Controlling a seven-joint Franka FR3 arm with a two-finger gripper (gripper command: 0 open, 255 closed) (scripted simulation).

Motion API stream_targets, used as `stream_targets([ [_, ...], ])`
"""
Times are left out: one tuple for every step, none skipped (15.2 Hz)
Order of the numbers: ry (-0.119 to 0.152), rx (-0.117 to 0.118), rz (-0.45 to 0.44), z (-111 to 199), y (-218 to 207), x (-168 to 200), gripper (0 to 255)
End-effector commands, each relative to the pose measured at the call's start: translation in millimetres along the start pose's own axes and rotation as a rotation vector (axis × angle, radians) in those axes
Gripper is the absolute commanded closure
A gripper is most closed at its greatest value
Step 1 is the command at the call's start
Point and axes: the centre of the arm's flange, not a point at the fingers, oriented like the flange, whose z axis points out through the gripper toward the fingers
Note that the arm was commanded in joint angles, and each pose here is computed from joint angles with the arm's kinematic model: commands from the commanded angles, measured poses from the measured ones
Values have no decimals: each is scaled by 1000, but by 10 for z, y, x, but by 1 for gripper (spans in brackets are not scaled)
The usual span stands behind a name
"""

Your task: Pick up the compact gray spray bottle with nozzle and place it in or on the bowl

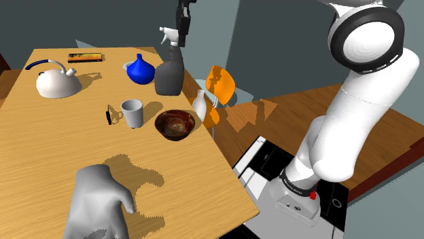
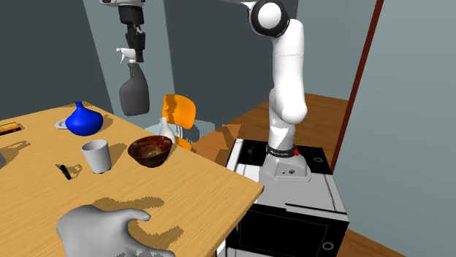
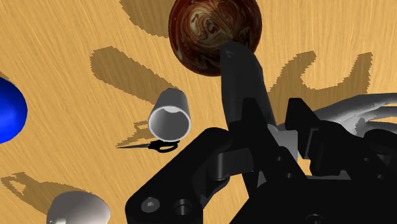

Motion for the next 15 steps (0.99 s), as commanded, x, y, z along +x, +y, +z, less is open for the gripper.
stream_targets([
  [1, -1, -1, 89, 27, 6, 255],
  [1, -1, -1, 142, 30, 3, 255],
  [1, -1, -1, 195, 33, 0, 255],
  [1, -1, -1, 247, 36, -2, 255],
  [1, -1, -1, 300, 40, -5, 255],
  [1, -1, -1, 352, 43, -8, 255],
  [1, -1, -1, 405, 46, -10, 255],
  [1, -1, -1, 458, 50, -13, 255],
  [1, -1, -1, 510, 53, -16, 255],
  [1, -1, -1, 563, 56, -19, 255],
  [1, -1, -1, 616, 59, -21, 255],
  [1, -1, -1, 668, 63, -24, 255],
  [1, -1, -1, 721, 66, -27, 255],
  [1, -1, -1, 774, 69, -29, 255],
  [1, -1, -1, 826, 72, -32, 255],
])
